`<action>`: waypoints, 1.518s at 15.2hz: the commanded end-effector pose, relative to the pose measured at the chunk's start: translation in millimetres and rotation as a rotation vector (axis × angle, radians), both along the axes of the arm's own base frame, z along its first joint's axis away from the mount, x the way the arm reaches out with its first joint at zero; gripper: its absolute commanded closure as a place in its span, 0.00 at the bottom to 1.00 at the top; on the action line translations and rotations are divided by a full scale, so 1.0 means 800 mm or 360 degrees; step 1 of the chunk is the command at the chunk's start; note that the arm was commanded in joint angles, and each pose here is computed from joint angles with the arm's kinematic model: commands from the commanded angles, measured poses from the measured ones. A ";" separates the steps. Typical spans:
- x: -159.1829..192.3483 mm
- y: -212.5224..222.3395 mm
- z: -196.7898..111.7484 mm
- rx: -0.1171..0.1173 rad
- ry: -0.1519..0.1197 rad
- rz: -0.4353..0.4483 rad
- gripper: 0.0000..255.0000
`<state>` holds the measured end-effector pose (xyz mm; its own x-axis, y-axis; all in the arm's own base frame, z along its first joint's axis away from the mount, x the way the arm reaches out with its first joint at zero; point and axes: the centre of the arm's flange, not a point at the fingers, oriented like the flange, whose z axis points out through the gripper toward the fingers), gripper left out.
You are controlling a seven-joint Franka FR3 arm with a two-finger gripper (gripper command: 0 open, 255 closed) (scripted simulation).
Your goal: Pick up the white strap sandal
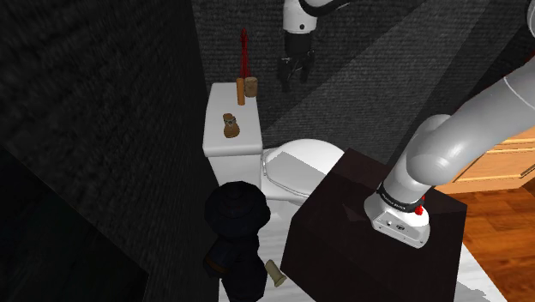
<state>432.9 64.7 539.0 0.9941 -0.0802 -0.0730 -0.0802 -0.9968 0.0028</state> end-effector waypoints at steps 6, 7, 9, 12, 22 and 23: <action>0.098 0.034 -0.061 0.0041 0.0049 -0.0030 0.00; 0.112 0.038 -0.070 0.0047 0.0056 -0.0034 0.00; 0.140 0.047 -0.088 0.0058 0.0070 -0.0042 0.00; 0.181 0.060 -0.115 0.0076 0.0092 -0.0055 0.00; 0.297 0.097 -0.202 0.0125 0.0153 -0.0091 0.00; 0.297 0.097 -0.208 0.0125 0.0153 -0.0091 0.00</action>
